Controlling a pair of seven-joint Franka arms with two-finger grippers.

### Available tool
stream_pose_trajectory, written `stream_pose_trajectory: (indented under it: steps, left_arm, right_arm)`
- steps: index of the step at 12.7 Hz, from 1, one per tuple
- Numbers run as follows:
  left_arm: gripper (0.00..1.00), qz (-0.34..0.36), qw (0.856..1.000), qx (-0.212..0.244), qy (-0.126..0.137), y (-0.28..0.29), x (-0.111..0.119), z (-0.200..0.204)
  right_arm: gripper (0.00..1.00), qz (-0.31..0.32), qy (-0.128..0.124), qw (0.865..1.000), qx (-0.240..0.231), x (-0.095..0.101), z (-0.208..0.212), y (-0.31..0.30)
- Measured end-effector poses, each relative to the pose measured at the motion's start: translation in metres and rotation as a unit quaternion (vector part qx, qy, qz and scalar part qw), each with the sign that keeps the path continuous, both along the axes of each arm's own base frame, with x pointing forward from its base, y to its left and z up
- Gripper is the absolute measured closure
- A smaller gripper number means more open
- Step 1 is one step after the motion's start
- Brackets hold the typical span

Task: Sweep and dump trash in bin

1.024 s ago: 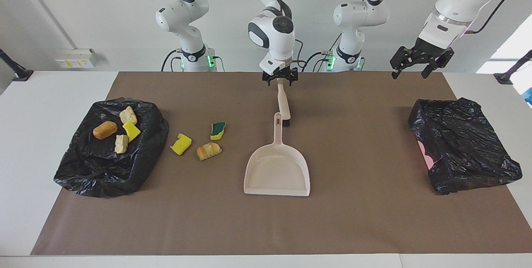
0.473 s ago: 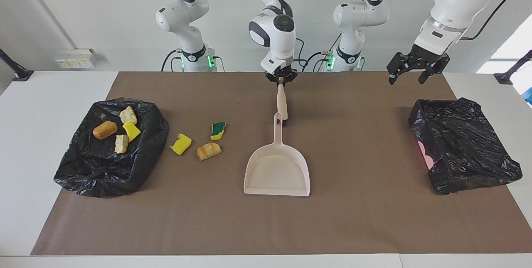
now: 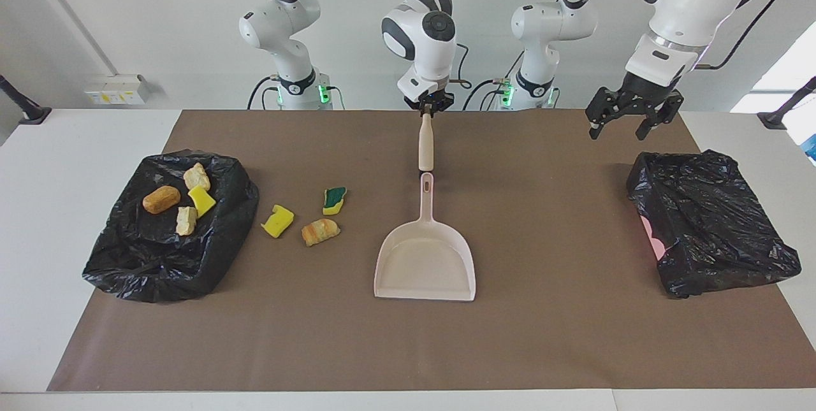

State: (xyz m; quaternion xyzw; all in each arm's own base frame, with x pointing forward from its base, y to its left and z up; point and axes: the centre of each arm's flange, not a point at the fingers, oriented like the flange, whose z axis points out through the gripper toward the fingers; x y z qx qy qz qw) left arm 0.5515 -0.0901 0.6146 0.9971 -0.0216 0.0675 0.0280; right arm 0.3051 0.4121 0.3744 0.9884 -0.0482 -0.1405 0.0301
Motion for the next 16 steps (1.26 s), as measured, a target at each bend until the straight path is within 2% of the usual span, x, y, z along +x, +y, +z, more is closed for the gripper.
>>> stream_pose_trajectory:
  steps: [1,3,5,7,9,12,16]
  left_arm:
    - [0.0,0.003,1.0,-0.004,-0.006,-0.007,0.006,-0.006]
    - [0.0,0.019,1.0,-0.014,-0.004,-0.039,0.012,-0.021]
    - [0.0,0.025,0.999,-0.023,-0.002,-0.084,0.016,-0.043]
    - [0.0,0.002,1.0,-0.029,0.001,-0.131,0.017,-0.069]
    - [0.0,-0.035,0.999,-0.027,0.019,-0.183,0.009,-0.103]
    - [0.0,-0.086,0.995,-0.025,0.043,-0.267,-0.013,-0.17]
    - [0.0,-0.113,0.992,-0.022,0.053,-0.302,-0.033,-0.219]
  right_arm:
    - [0.74,-0.008,0.009,1.0,-0.009,0.003,0.008,-0.01]
    - [0.74,-0.041,0.021,0.999,-0.024,0.026,0.029,-0.047]
    - [0.74,-0.066,0.012,0.996,-0.055,0.058,0.044,-0.092]
    - [0.74,-0.076,-0.006,0.993,-0.094,0.082,0.044,-0.127]
    - [0.74,-0.086,-0.016,0.989,-0.12,0.103,0.038,-0.159]
    - [0.74,-0.091,-0.004,0.987,-0.129,0.136,0.019,-0.231]
    - [0.74,-0.088,-0.006,0.985,-0.145,0.153,0.002,-0.3]
